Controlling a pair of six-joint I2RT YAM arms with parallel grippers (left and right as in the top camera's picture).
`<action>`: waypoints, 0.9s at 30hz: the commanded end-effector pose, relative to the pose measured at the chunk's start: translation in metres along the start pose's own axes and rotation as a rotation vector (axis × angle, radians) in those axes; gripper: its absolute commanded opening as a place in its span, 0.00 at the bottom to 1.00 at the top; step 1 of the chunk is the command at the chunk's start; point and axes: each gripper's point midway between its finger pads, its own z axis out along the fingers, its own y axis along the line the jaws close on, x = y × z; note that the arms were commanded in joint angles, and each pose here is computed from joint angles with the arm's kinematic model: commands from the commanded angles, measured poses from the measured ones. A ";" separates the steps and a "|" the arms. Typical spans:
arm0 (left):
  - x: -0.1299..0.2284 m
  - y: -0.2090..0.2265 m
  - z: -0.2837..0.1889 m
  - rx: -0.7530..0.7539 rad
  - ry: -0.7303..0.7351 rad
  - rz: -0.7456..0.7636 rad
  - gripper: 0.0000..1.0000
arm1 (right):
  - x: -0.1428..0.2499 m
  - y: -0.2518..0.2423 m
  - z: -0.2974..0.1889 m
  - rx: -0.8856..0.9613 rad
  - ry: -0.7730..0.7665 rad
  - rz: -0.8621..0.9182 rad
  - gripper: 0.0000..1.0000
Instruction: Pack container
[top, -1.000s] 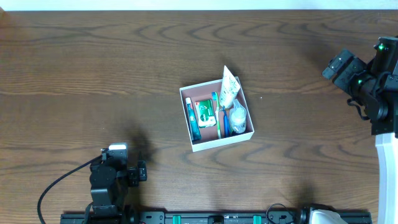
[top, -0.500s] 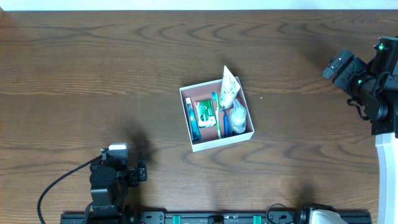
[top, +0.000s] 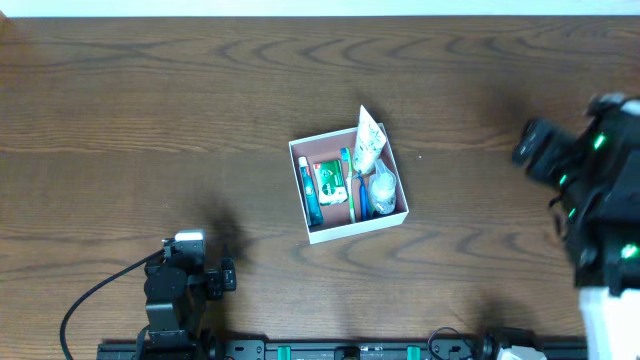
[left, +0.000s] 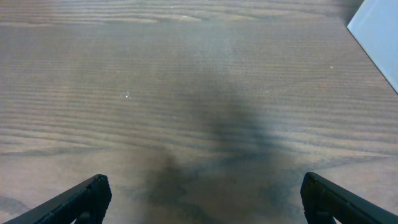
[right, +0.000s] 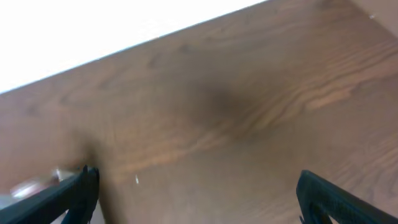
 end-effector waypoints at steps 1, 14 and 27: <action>0.002 -0.002 0.002 0.009 0.000 0.001 0.98 | 0.053 -0.010 0.012 0.003 0.037 -0.090 0.99; 0.002 -0.002 0.002 0.009 0.000 0.001 0.98 | 0.145 -0.027 0.007 -0.100 -0.109 -0.075 0.99; 0.002 -0.002 0.002 0.009 0.000 0.001 0.98 | 0.170 -0.030 0.010 -0.145 -0.204 -0.068 0.99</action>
